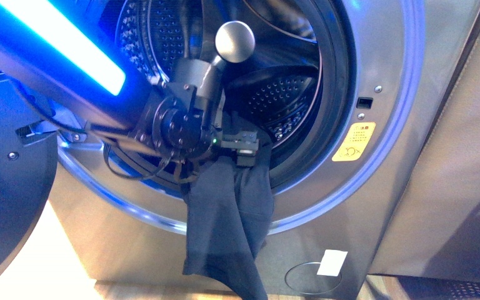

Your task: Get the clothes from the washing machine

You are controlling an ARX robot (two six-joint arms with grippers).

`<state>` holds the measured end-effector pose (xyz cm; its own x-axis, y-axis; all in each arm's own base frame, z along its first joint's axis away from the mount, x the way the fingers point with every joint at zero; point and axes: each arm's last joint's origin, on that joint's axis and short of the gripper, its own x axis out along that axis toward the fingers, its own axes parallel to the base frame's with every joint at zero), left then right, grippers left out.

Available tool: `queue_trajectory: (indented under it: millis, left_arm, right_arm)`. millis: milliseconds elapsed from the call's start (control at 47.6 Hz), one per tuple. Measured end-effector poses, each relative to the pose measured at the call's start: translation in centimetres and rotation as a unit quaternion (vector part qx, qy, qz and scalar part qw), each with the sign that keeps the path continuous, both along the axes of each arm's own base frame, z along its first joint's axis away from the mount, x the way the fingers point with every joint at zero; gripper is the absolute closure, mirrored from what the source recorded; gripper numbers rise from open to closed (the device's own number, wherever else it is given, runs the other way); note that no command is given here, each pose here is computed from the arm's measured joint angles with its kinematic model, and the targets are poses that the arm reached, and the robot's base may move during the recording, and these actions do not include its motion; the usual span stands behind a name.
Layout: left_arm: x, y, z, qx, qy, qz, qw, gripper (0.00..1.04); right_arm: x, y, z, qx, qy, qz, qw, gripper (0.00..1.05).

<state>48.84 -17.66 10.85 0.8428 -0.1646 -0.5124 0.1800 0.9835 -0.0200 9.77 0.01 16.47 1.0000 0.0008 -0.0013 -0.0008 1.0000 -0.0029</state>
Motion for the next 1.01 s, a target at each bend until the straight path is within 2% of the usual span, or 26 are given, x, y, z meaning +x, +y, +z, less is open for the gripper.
queue_trajectory:
  millis: [357,441,714,862,925,1009]
  left_arm:
    - [-0.2,-0.5,-0.6,0.036,-0.008,-0.004,0.999,0.08]
    - [-0.3,-0.7,-1.0,0.046,-0.011,-0.011,0.999,0.24]
    - [-0.5,-0.8,-1.3,0.056,-0.032,-0.028,0.997,0.64]
    - [-1.4,-0.5,-1.1,0.055,-0.049,-0.049,0.996,0.93]
    - [-2.0,-0.3,-0.8,0.054,-0.051,-0.057,0.996,0.97]
    - [-3.1,0.1,-0.4,0.058,-0.06,-0.071,0.994,0.98]
  right_arm:
    - [0.0,0.0,0.0,0.0,0.0,0.0,1.0,0.08]
    - [0.0,0.0,0.0,0.0,0.0,0.0,1.0,0.08]
    - [0.0,0.0,0.0,0.0,0.0,0.0,1.0,0.08]
    - [0.0,0.0,0.0,0.0,0.0,0.0,1.0,0.08]
    - [0.0,0.0,0.0,0.0,0.0,0.0,1.0,0.08]
    - [0.0,0.0,0.0,0.0,0.0,0.0,1.0,0.08]
